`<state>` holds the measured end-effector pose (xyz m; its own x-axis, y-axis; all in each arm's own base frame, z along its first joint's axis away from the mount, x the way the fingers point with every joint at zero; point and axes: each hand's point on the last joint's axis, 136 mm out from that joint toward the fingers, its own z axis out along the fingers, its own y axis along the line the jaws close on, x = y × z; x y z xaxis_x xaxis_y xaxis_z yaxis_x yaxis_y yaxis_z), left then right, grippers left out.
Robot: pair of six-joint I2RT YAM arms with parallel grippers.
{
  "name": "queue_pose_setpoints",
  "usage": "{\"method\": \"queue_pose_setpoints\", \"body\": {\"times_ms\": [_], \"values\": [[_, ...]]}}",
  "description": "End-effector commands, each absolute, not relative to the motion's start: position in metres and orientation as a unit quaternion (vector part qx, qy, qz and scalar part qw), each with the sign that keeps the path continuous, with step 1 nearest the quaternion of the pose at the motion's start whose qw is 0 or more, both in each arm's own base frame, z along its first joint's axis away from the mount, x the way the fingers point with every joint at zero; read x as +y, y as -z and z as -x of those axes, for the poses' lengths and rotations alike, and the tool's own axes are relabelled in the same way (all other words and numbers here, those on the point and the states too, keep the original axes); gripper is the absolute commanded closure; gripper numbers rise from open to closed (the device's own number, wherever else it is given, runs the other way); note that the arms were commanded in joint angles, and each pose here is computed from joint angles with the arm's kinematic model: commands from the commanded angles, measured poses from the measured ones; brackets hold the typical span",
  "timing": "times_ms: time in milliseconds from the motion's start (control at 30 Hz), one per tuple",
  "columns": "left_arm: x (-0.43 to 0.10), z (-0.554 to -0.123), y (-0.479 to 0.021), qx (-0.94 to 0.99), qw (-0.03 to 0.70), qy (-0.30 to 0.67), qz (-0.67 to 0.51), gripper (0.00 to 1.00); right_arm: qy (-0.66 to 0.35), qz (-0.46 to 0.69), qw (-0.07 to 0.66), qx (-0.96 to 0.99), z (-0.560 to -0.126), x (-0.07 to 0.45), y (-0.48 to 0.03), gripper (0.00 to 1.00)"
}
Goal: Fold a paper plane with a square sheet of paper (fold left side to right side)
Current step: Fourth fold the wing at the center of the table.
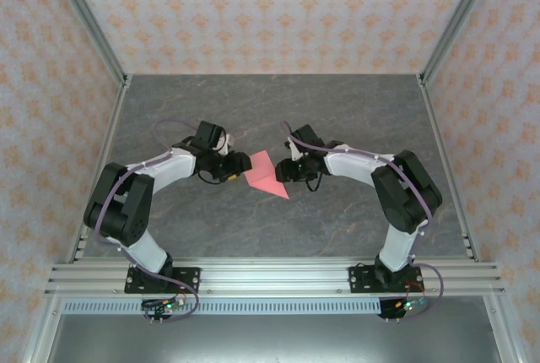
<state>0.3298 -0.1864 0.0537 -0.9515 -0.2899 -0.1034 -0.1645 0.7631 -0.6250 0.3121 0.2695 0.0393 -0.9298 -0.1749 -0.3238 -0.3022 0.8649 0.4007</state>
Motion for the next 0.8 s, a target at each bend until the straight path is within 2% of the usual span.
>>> {"method": "queue_pose_setpoints", "body": {"times_ms": [0,267,533,767], "values": [[-0.195,-0.336,-0.056,0.924,0.100,0.348,0.126,0.47,-0.278,0.155,0.164,0.934,-0.319,0.289,-0.054,0.46],[-0.194,-0.335,-0.049,0.926,0.094,0.342,0.130,0.47,-0.295,0.172,0.148,0.928,-0.318,0.299,-0.048,0.58],[-0.192,-0.333,-0.046,0.929,0.089,0.335,0.133,0.46,-0.270,0.180,0.148,0.934,-0.318,0.291,-0.047,0.87],[-0.195,-0.334,-0.047,0.926,0.086,0.341,0.135,0.45,-0.260,0.180,0.159,0.935,-0.318,0.286,-0.050,0.92]]}}
